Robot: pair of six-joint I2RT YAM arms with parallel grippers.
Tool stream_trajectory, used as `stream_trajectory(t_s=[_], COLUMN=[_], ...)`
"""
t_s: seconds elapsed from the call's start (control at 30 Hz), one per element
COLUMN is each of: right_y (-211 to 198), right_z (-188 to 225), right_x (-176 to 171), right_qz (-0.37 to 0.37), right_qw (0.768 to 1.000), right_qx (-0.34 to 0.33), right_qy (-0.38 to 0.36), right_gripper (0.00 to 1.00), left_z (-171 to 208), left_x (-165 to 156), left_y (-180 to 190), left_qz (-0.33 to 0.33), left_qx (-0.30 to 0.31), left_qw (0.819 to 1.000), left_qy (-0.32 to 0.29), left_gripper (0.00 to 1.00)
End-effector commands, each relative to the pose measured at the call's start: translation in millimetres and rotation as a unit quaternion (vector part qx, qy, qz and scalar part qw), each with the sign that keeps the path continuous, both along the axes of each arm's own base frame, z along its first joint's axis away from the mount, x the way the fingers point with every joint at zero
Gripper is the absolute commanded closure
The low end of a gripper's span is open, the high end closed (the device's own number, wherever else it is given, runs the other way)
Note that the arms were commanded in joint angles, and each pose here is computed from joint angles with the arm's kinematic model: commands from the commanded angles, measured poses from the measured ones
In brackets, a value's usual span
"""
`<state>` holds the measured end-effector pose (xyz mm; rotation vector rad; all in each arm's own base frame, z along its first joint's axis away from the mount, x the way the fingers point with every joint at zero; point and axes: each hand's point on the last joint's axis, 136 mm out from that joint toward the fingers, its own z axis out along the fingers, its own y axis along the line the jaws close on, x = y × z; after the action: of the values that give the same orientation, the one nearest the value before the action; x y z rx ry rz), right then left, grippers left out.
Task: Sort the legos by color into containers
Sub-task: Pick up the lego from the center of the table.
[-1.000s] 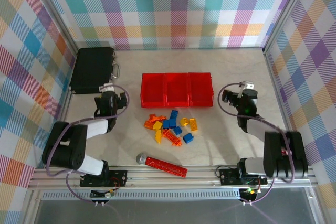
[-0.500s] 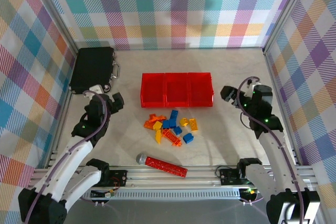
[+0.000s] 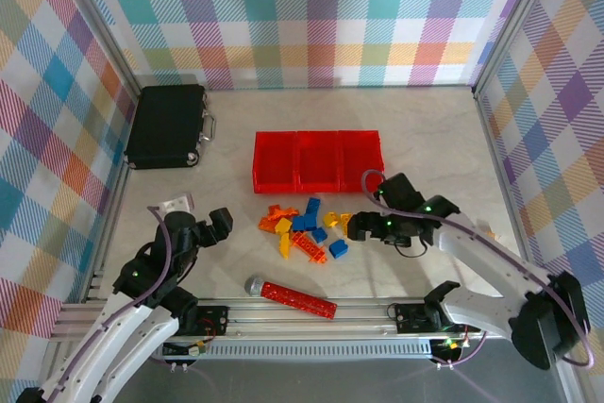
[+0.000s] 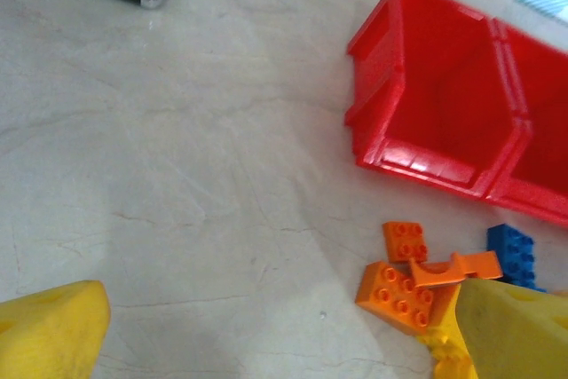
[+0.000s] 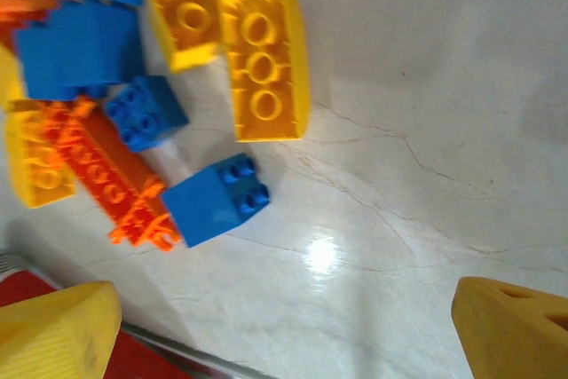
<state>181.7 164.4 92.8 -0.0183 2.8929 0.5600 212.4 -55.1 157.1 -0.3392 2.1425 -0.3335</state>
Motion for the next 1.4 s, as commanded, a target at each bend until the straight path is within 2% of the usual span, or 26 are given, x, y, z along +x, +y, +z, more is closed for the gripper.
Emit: stream_trajectory(t_s=[0.0,0.3,0.6,0.9,1.37], right_y=[2,29,40,37,44], right_z=[-7,-18,-32,-42,-56], right_x=[5,28,34,41,47], right_qz=[0.007,0.057,0.089,0.086,0.091], right_qw=[0.999,0.997,0.991,0.984,0.981], right_qx=[-0.034,-0.057,-0.096,-0.144,-0.162], right_qy=[0.010,0.015,0.039,0.054,0.062], right_gripper=[0.05,0.12,0.18,0.17,0.22], left_z=[0,23,31,33,33], left_x=[-3,3,5,5,3], left_y=[-7,-24,-31,-37,-36], left_qz=[-0.012,-0.048,-0.061,-0.075,-0.070], left_qx=[-0.023,-0.048,-0.062,-0.073,-0.085], left_qw=[1.000,0.997,0.996,0.994,0.993], left_qy=[-0.001,-0.022,-0.032,-0.035,-0.038], left_gripper=[0.00,0.00,0.01,0.01,0.00])
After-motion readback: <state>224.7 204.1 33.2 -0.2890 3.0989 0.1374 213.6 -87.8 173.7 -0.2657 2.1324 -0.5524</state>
